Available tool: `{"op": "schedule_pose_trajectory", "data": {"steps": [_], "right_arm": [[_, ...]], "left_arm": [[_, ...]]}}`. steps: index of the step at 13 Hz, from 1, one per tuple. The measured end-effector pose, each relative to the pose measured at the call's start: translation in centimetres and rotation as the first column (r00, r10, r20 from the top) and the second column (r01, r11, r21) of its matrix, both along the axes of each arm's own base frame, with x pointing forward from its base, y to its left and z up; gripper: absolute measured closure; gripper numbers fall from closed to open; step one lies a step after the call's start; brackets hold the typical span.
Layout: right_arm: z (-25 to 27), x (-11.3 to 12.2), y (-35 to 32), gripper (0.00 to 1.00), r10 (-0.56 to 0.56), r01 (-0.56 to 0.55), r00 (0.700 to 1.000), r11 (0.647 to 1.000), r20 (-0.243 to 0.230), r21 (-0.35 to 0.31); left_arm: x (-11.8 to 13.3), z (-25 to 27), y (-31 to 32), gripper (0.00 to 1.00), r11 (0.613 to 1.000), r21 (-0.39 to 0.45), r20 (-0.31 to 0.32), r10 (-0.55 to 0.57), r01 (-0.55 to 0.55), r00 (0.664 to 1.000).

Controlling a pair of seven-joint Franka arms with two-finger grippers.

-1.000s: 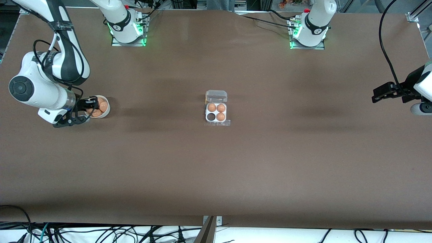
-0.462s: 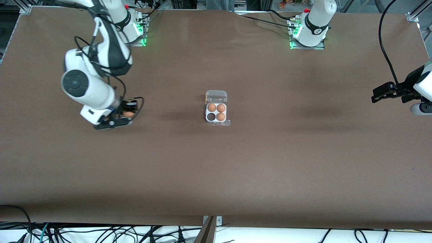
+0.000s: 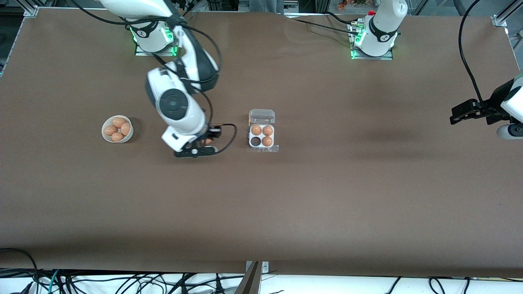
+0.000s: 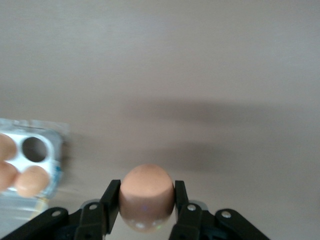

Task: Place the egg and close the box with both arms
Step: 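Carry the egg with the right gripper over the carton's empty slot, then lower the egg into the empty slot and open the right gripper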

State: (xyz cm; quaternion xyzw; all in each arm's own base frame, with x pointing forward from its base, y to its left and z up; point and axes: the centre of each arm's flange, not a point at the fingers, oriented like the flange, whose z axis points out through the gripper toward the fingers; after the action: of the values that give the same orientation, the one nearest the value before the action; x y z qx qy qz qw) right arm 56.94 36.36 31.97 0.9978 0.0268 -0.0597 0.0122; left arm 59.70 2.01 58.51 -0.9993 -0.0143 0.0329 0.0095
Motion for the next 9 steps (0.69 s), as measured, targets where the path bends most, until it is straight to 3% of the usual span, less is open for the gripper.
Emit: {"op": "schedule_pose_trajectory", "data": {"steps": [4, 9], "right_arm": [[-3.3, -0.7, 8.3, 0.52, -0.074, 0.075, 0.997, 0.996, -0.011, 0.049], [-7.2, -2.2, 13.2, 0.52, -0.027, 0.025, 1.000, 0.996, 0.016, 0.082]], "left_arm": [[0.0, 0.0, 0.0, 0.00, 1.000, 0.000, -0.001, 0.000, 0.000, 1.000], [0.0, -0.1, 0.0, 0.00, 1.000, 0.000, -0.002, 0.000, 0.000, 1.000]]}}
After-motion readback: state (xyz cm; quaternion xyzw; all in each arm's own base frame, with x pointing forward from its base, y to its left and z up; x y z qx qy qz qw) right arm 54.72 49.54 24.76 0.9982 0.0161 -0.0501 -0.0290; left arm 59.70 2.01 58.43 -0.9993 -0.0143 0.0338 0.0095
